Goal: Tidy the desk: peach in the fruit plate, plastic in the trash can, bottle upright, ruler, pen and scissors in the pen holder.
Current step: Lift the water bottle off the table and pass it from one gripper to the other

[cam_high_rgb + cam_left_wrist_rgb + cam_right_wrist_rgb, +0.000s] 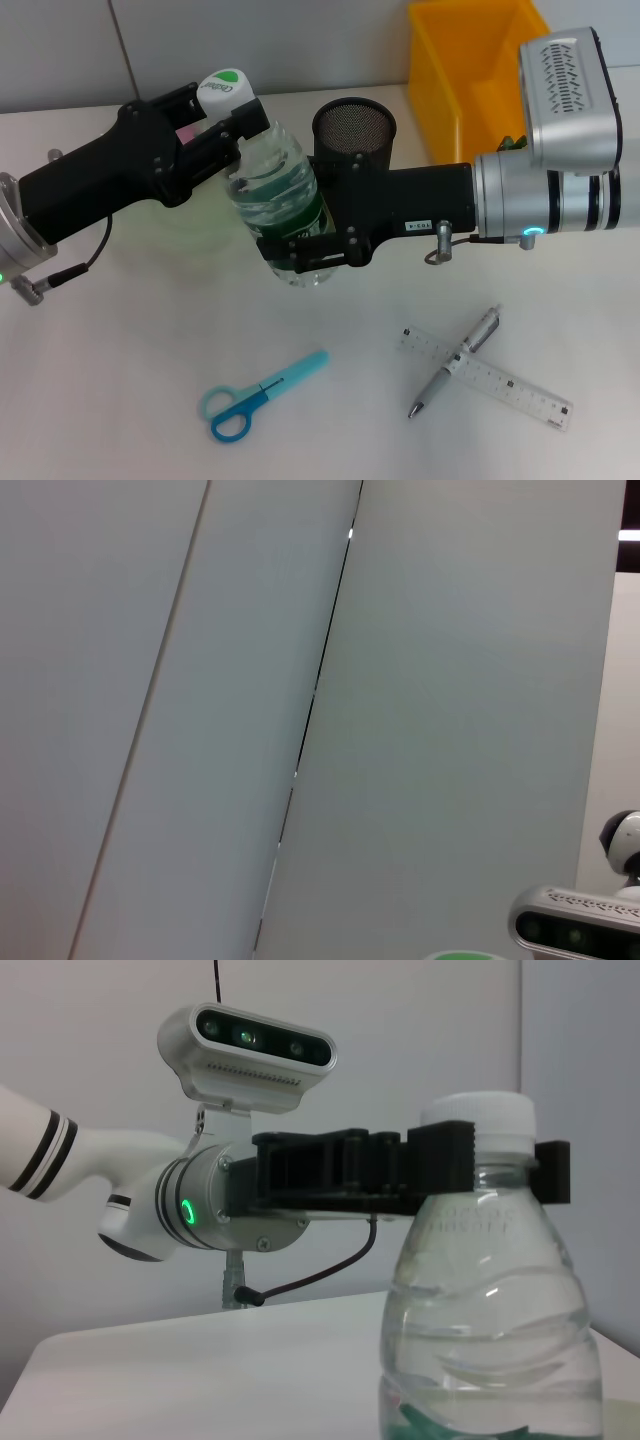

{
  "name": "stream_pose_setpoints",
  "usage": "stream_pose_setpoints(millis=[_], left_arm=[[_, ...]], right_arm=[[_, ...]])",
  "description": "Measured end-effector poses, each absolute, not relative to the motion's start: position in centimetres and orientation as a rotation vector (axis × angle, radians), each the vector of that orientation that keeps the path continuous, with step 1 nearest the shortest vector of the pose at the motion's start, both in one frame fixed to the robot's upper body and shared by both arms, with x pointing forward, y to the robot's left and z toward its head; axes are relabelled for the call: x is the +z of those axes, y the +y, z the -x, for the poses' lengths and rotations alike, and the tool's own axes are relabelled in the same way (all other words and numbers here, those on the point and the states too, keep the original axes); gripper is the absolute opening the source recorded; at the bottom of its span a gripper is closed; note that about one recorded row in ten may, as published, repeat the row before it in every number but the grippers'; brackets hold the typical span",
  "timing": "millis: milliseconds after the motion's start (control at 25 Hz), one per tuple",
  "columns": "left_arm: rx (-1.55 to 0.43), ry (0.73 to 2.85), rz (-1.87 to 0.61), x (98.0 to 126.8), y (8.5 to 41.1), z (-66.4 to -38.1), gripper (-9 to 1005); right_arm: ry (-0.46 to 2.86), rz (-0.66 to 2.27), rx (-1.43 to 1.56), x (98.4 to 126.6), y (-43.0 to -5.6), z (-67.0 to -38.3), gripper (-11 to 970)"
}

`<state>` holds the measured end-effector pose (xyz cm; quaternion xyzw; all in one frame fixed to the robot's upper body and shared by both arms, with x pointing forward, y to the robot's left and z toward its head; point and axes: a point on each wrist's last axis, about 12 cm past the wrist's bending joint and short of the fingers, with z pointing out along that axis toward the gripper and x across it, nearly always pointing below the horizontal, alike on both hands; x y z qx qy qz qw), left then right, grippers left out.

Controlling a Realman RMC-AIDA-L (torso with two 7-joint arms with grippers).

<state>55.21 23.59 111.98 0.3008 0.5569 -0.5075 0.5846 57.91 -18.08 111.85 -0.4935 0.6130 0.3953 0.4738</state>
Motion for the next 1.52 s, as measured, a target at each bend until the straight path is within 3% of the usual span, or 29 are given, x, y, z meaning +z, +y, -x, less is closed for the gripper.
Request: stream_pose_setpoints(millis=[1520], left_arm=[[-1.202,1.247,-0.693,112.8,23.7,-55.2,449]], right_arm=[[1.57,1.211,0.971,110.4,-17.5,-57.5,770]])
